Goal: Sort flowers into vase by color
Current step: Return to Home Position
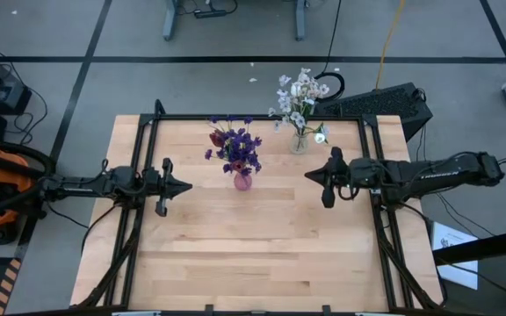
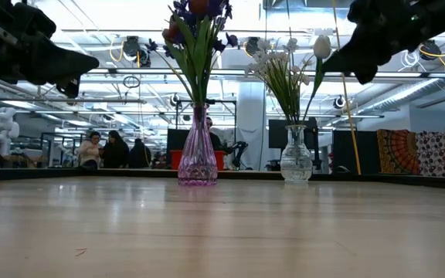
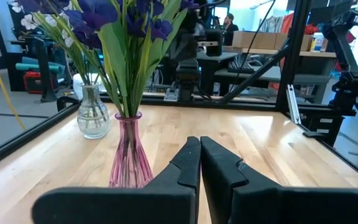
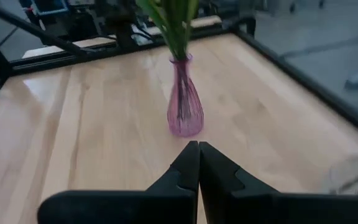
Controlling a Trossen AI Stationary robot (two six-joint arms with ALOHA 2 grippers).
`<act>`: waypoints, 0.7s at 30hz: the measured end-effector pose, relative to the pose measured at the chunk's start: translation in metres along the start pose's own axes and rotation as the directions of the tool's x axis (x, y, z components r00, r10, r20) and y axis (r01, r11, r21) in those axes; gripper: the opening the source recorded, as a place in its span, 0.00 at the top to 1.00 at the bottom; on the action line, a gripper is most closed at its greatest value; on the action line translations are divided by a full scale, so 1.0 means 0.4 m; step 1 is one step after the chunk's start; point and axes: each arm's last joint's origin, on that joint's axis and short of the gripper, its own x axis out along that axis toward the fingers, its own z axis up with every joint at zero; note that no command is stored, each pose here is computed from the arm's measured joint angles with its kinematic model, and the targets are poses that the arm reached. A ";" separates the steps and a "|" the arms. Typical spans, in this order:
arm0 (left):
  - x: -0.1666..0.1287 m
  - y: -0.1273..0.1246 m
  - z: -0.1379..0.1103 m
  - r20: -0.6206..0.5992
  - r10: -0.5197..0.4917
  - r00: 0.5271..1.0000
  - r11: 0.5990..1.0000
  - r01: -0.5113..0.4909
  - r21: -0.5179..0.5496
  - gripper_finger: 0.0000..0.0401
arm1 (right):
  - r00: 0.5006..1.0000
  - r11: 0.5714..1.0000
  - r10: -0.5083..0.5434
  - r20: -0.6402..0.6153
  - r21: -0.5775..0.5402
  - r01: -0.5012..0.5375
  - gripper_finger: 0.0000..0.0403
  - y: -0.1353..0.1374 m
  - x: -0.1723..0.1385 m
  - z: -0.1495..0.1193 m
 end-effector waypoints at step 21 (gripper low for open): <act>0.000 0.000 -0.001 -0.002 0.004 1.000 1.000 -0.004 0.000 0.95 | 0.956 0.948 0.265 0.128 -0.216 -0.234 1.00 0.004 -0.028 -0.130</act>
